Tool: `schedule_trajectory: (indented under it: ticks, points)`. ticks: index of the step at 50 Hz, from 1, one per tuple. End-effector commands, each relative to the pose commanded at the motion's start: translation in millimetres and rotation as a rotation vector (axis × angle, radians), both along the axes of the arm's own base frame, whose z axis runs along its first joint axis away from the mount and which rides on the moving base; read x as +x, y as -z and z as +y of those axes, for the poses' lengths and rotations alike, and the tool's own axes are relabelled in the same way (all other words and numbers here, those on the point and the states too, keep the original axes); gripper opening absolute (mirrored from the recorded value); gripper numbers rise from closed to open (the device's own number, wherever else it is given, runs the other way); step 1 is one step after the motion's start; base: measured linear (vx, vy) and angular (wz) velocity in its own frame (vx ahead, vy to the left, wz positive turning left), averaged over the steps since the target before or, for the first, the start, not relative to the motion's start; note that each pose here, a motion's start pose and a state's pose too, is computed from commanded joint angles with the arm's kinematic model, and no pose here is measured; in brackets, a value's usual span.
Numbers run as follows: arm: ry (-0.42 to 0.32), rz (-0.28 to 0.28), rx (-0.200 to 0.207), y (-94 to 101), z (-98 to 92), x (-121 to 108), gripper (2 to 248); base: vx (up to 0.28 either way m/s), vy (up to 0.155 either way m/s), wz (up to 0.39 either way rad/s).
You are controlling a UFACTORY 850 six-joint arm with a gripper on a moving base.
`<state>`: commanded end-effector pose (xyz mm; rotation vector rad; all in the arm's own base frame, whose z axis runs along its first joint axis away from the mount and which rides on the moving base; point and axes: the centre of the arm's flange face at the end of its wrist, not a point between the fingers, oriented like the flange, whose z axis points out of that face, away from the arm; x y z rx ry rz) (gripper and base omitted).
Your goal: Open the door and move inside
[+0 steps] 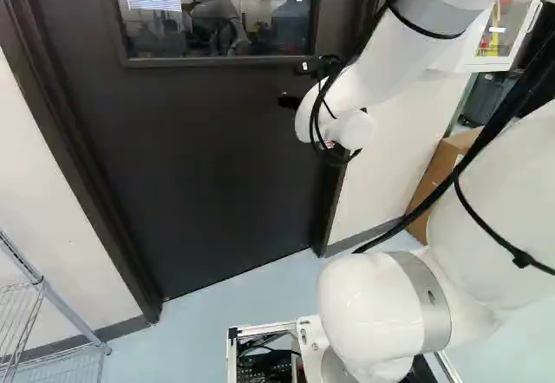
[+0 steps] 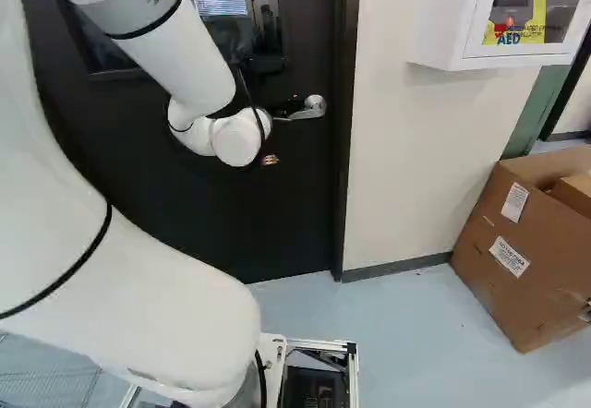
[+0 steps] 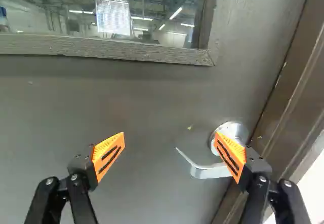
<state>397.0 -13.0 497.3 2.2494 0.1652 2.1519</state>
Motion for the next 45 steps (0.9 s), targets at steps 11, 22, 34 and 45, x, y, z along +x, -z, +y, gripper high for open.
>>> schedule_trajectory:
  ticks: [11,22,34,45]
  points:
    - [-0.025,0.004,-0.038,0.2,-5.7,3,247,0.0,0.0,0.0]
    - [-0.052,0.009,-0.076,0.5,-11.3,7,247,0.0,0.0,0.0]
    - [-0.085,0.015,-0.118,1.1,-16.3,12,247,0.0,0.0,0.0]
    - [-0.12,0.02,-0.154,1.8,-18.1,15,247,0.0,0.0,0.0]
